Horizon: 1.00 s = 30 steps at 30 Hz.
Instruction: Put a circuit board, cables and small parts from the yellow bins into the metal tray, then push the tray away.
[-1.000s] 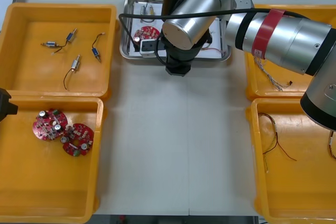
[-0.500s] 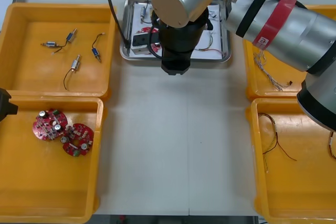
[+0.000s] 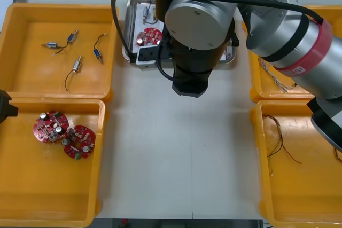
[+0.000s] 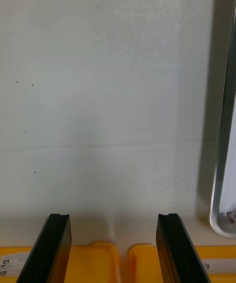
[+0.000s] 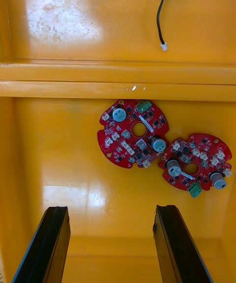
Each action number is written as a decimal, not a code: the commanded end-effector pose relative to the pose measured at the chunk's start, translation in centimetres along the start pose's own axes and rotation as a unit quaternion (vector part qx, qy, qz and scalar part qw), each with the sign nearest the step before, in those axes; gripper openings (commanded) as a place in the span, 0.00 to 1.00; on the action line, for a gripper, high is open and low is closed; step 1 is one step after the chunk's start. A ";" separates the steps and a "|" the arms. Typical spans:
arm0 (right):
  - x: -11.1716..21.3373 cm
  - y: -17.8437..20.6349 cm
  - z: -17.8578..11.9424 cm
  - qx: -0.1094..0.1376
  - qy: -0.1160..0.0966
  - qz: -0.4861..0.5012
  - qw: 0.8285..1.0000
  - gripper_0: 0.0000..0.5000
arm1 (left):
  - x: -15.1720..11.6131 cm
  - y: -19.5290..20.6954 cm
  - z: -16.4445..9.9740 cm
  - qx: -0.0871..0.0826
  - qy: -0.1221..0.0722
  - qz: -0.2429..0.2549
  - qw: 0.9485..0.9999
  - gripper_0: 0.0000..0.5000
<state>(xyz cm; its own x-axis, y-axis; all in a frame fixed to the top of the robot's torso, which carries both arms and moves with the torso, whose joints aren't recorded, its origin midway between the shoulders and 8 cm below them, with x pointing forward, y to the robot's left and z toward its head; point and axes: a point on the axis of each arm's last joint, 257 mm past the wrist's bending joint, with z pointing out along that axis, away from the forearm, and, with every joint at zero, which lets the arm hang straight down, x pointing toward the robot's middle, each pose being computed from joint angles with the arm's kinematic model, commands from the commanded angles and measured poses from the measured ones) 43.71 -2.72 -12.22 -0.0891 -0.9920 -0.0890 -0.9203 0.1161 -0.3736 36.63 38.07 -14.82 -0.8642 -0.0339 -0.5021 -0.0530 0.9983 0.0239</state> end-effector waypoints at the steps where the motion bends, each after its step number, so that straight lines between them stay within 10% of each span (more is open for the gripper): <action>1: 1.1 -0.6 -2.3 0.017 -0.051 0.070 0.996 1.00 | -0.1 -0.2 -0.4 0.003 -0.013 0.031 0.999 1.00; 13: 6.8 1.3 -4.5 0.012 -0.116 0.202 0.972 1.00 | -0.1 -0.2 -0.4 0.003 -0.013 0.031 0.999 1.00; 30: 20.4 -0.4 -5.6 0.061 -0.098 0.452 0.884 1.00 | -0.1 -0.2 -0.4 0.003 -0.013 0.031 0.999 1.00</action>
<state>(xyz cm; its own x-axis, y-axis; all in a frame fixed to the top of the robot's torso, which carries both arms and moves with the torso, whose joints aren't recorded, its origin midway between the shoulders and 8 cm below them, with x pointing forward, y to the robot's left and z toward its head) 40.22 -19.92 -9.49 -0.6361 -0.5599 -0.5310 -0.5649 0.8066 -0.1738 36.64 38.06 -14.81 -0.8639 -0.0335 -0.5025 -0.0526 0.9983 0.0240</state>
